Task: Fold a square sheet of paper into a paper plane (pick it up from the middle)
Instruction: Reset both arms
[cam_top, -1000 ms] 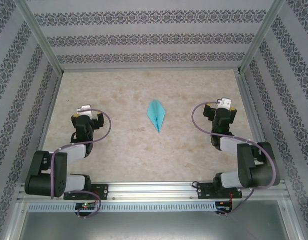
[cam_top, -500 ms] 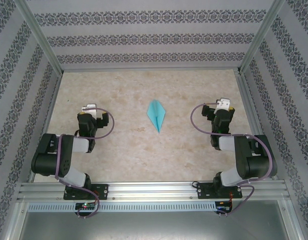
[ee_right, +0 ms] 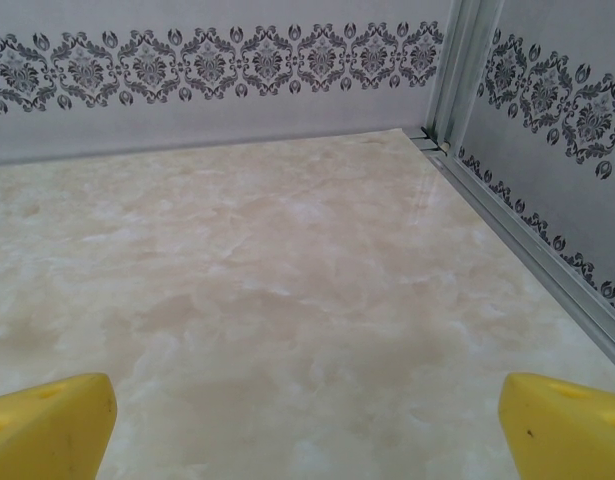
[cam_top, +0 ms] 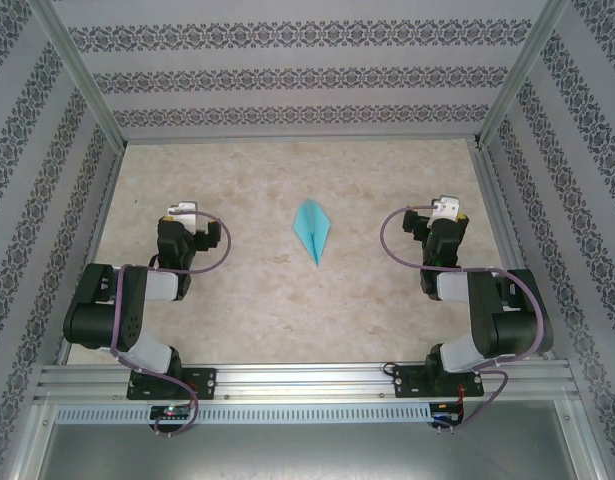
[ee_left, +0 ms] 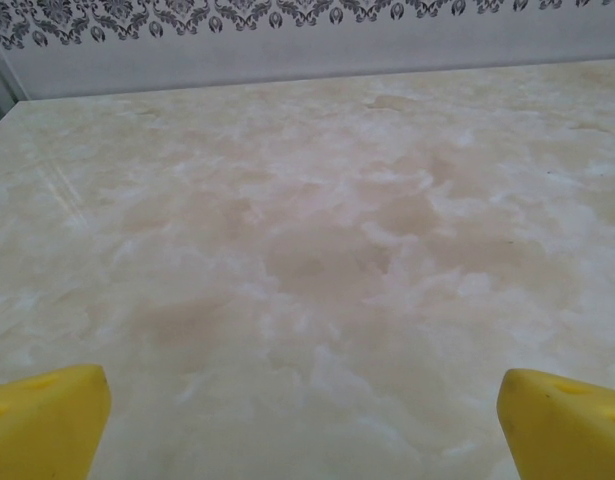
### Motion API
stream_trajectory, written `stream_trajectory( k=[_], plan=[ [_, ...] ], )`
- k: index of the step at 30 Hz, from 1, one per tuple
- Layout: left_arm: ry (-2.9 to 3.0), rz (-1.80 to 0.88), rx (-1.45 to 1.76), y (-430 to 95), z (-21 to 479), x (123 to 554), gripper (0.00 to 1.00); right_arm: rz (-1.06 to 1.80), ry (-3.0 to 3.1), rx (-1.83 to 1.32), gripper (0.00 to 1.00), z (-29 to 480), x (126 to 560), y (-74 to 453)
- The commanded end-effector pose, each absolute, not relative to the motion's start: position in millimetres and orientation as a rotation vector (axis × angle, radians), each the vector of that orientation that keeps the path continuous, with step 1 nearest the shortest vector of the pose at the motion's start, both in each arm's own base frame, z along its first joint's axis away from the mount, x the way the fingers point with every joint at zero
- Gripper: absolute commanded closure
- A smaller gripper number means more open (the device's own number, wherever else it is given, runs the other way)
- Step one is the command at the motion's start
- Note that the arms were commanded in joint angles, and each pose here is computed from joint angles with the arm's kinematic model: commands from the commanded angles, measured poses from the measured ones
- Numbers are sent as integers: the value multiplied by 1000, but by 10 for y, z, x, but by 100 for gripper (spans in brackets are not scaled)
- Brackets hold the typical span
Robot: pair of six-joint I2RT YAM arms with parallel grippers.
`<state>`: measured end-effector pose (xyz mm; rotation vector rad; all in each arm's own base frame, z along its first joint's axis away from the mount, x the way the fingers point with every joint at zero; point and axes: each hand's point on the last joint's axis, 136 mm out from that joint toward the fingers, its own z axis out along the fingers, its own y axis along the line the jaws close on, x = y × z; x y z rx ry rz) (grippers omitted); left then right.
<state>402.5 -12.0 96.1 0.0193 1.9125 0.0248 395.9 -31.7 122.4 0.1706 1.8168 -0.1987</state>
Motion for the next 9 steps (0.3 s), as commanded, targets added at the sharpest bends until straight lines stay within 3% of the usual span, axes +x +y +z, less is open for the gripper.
stream_trajectory(
  k=[1,9],
  plan=[
    [1893,9,74,-211,1022,4075,0,-183,1788,169,2,1277,3976,-330],
    [1895,8,74,-211,1019,4075,0,-153,1784,123,2,1273,3958,-254]
  ],
)
